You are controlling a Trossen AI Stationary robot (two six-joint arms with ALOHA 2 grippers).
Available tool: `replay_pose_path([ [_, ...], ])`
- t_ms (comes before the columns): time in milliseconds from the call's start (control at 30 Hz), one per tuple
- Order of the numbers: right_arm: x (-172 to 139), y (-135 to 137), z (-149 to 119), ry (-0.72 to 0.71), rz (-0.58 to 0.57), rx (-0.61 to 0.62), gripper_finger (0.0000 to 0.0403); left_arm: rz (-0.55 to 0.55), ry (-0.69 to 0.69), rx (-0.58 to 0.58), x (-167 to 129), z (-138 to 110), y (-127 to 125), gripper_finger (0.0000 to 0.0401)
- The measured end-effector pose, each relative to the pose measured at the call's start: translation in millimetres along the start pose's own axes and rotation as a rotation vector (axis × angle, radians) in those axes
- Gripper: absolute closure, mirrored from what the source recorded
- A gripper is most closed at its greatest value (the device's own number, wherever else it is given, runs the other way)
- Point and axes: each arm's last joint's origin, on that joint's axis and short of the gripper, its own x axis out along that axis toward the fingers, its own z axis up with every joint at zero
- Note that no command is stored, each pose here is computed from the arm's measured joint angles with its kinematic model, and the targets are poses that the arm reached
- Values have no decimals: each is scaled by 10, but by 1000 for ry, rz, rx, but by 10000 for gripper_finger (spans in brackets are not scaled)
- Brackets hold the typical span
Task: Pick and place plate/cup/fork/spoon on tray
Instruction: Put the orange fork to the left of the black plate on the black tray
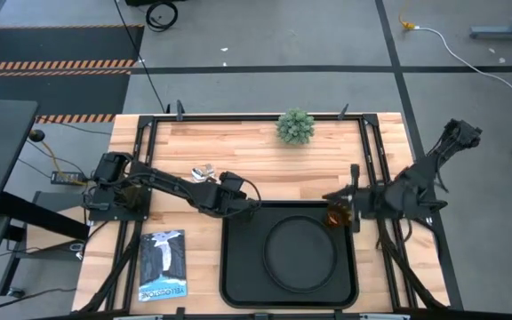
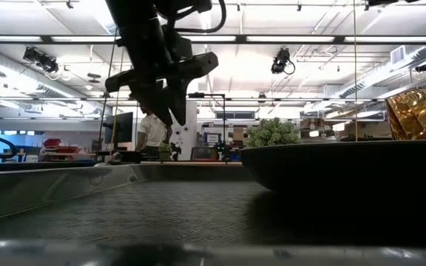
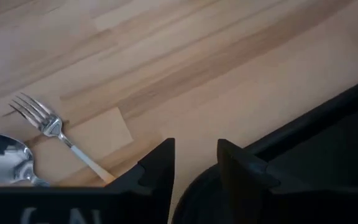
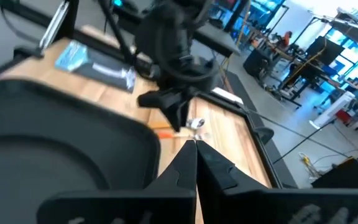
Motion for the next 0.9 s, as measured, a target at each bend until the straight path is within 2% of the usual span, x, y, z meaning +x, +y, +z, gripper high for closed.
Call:
replay_pose_path([
  [100, -51, -133, -16, -15, -21, 37, 399, 31, 19, -11, 3, -11, 37, 273],
  [233, -105, -215, -34, -29, -31, 63, 395, 105, 73, -121, 77, 54, 151, 273],
  [467, -112, -202, -39, -49, 27, 67, 396, 179, 167, -303, 286, 255, 312, 273],
  [600, -80, -155, -104, -35, 31, 65, 396, 226, 237, -334, 398, 312, 398, 268],
  [767, -32, -94, -175, -65, 21, 100, 396, 315, 317, -351, 463, 321, 511, 241],
  [900, -9, -52, -218, -88, 22, 115, 396, 315, 324, -379, 494, 365, 537, 225],
])
